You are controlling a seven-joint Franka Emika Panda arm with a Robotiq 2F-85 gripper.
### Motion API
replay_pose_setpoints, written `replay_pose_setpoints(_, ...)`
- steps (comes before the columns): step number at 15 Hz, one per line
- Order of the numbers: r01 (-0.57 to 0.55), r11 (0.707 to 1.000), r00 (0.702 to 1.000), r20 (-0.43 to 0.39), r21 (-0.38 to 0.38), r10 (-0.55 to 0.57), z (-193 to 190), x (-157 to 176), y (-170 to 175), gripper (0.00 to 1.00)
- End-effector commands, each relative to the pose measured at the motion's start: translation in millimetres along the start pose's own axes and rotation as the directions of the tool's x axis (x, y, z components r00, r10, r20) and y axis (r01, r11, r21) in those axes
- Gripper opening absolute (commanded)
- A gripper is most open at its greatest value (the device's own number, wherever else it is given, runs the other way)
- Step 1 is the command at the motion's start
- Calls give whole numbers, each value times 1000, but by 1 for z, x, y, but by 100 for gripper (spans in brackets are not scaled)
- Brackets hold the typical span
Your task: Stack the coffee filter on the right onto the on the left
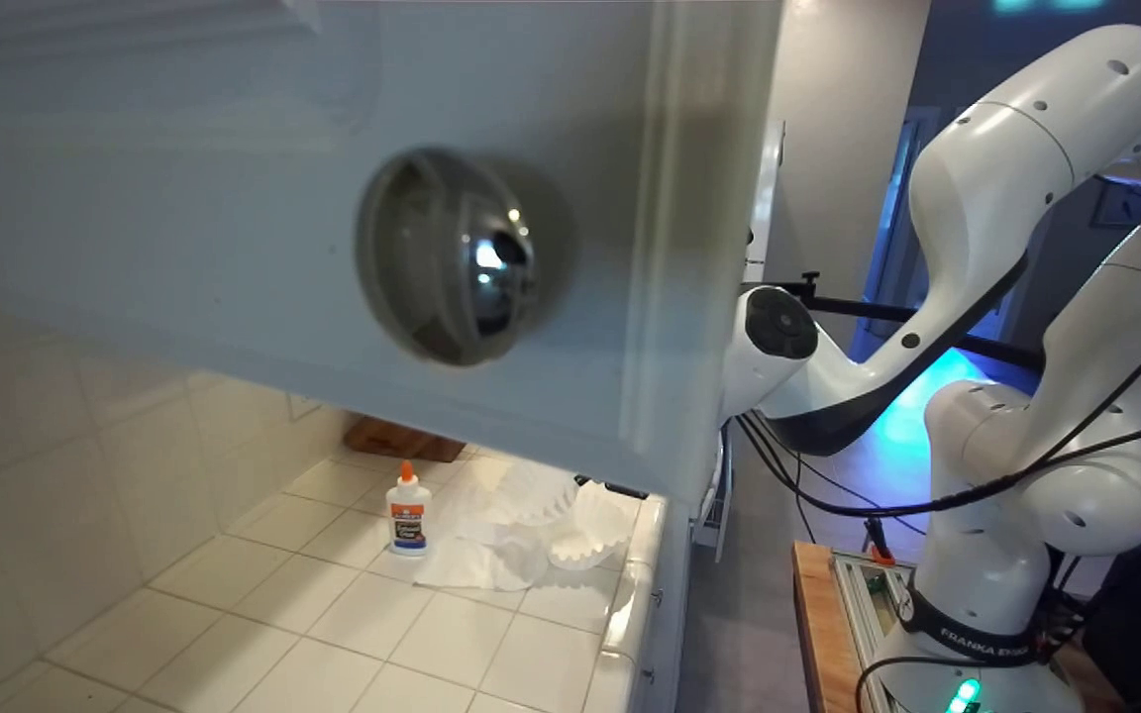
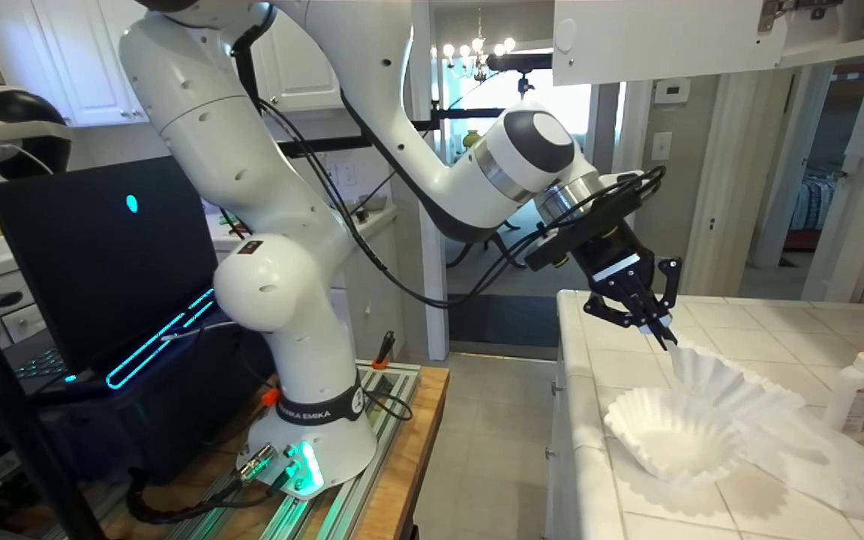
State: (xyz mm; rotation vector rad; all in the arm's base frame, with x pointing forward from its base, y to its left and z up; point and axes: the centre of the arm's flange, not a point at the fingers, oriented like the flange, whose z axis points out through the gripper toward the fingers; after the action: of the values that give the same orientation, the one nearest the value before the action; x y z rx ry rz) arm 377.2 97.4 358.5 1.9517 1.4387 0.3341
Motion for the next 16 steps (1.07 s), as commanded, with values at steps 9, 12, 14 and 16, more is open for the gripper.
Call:
replay_pose_setpoints(9,-48,985,998,48,167,40,-15,-29,-28,0)
replay_pose_setpoints(12,-66,976,995,84,209,49,-12,-34,-29,0)
replay_pose_setpoints(14,-68,966,994,104,250,43,-8,-37,-31,0)
replay_pose_setpoints(16,-78,955,991,125,286,43,-3,-41,-31,0)
